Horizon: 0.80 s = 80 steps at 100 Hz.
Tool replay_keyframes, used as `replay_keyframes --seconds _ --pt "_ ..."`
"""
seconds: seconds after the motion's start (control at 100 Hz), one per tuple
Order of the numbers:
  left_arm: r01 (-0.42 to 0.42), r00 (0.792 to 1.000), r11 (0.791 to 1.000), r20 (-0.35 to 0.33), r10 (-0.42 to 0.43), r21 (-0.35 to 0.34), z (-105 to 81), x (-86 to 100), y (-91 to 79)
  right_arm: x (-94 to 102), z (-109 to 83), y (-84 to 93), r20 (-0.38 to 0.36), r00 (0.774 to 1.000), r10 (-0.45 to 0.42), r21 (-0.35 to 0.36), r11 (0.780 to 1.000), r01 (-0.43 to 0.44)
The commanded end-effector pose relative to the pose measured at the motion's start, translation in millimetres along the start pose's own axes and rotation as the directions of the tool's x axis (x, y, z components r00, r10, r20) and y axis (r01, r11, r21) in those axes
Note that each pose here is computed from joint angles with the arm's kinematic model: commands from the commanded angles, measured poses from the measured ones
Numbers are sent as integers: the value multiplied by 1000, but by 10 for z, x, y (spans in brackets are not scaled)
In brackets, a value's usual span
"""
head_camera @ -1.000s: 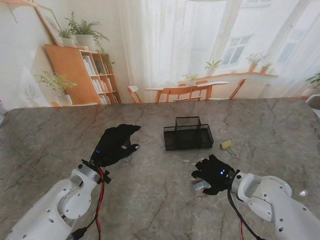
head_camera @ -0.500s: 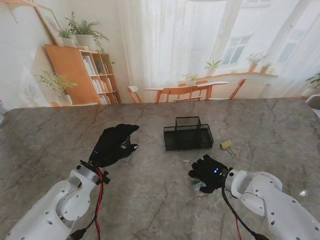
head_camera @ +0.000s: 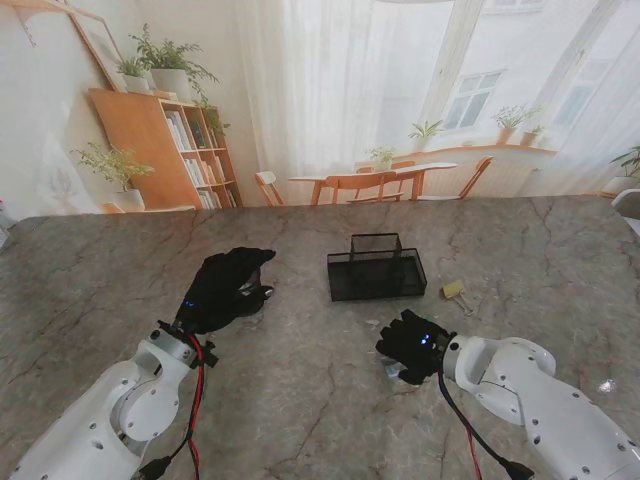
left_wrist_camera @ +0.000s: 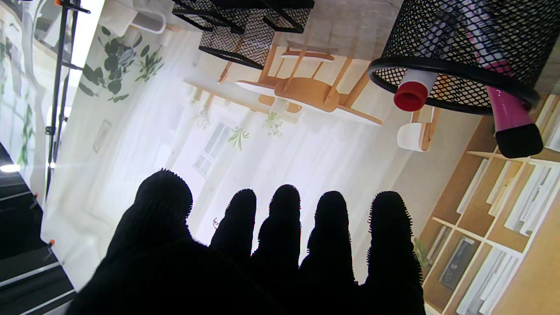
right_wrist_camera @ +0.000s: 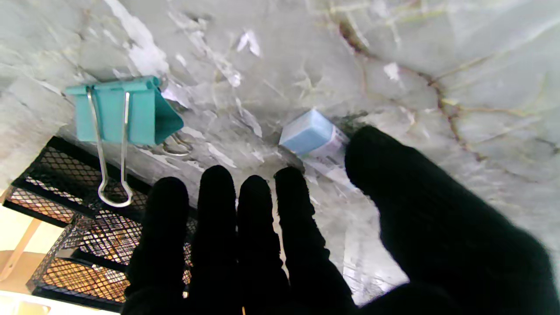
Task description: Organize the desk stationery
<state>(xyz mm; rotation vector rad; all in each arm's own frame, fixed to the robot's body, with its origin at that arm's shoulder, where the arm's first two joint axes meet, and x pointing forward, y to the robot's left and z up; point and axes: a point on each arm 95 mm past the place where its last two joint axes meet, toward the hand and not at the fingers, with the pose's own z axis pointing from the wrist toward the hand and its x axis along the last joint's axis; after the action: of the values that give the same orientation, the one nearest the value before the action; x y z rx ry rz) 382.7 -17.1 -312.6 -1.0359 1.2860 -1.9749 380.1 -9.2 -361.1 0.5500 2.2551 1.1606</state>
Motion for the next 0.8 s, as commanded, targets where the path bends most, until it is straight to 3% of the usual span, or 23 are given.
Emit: replay_keyframes --seconds 0.0,0.4,0.79 --pt "3 1000 1000 5 -3 5 -7 10 4 92 -18 -277 -15 1000 13 83 996 -12" --pt "-4 1000 1000 12 4 13 -17 -2 -11 49 78 -241 -45 999 8 16 1000 -8" --pt "-12 1000 1000 24 11 22 -37 -20 -29 -72 199 -167 -18 999 42 -10 999 -42"
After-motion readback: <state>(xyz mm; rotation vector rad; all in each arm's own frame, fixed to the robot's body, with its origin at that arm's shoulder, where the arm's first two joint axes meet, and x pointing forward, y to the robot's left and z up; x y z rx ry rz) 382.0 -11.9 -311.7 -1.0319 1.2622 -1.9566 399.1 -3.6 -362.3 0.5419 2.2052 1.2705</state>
